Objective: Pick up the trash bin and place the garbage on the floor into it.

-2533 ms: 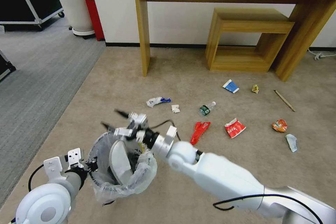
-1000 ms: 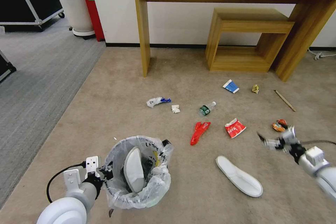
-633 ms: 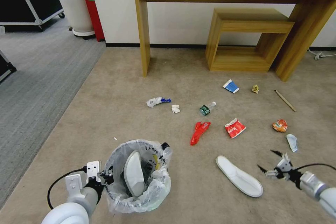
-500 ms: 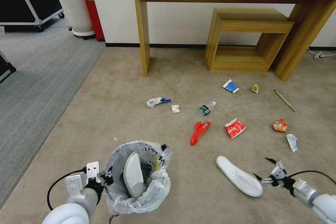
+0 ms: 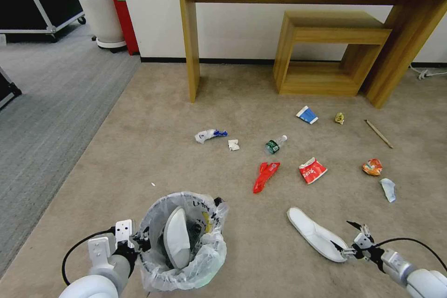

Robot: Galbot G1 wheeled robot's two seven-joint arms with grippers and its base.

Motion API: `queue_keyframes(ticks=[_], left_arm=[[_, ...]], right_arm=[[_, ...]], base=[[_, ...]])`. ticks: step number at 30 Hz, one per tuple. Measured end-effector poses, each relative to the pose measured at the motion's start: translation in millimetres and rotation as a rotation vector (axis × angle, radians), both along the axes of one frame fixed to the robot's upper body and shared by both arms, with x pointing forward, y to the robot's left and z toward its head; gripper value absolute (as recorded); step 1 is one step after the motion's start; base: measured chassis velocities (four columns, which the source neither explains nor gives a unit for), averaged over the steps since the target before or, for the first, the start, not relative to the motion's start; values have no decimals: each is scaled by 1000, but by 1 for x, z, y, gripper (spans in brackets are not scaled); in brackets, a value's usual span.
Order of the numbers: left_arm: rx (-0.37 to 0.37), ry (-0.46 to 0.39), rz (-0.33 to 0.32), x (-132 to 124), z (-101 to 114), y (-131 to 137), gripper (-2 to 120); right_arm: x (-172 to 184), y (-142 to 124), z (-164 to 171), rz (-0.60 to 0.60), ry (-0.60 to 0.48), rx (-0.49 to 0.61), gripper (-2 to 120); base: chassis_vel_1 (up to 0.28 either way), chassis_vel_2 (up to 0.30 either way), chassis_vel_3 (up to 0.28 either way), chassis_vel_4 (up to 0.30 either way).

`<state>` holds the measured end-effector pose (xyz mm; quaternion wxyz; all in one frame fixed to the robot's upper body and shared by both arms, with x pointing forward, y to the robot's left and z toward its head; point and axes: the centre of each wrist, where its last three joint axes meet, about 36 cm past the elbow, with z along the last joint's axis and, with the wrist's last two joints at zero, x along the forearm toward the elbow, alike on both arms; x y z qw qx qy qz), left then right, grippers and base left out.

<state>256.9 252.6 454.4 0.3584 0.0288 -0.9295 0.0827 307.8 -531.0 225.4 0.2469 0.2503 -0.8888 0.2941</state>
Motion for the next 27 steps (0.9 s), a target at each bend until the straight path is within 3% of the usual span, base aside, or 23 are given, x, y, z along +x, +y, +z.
queue_keyframes(ticks=[13, 27], left_arm=[[1, 14, 5, -3, -10, -4, 0], [6, 23, 5, -2, -17, -4, 0]], right_arm=[[-19, 21, -35, 9, 35, 26, 100], [11, 20, -37, -38, -9, 51, 100]], base=[[0, 0, 0, 0], [0, 0, 0, 0]])
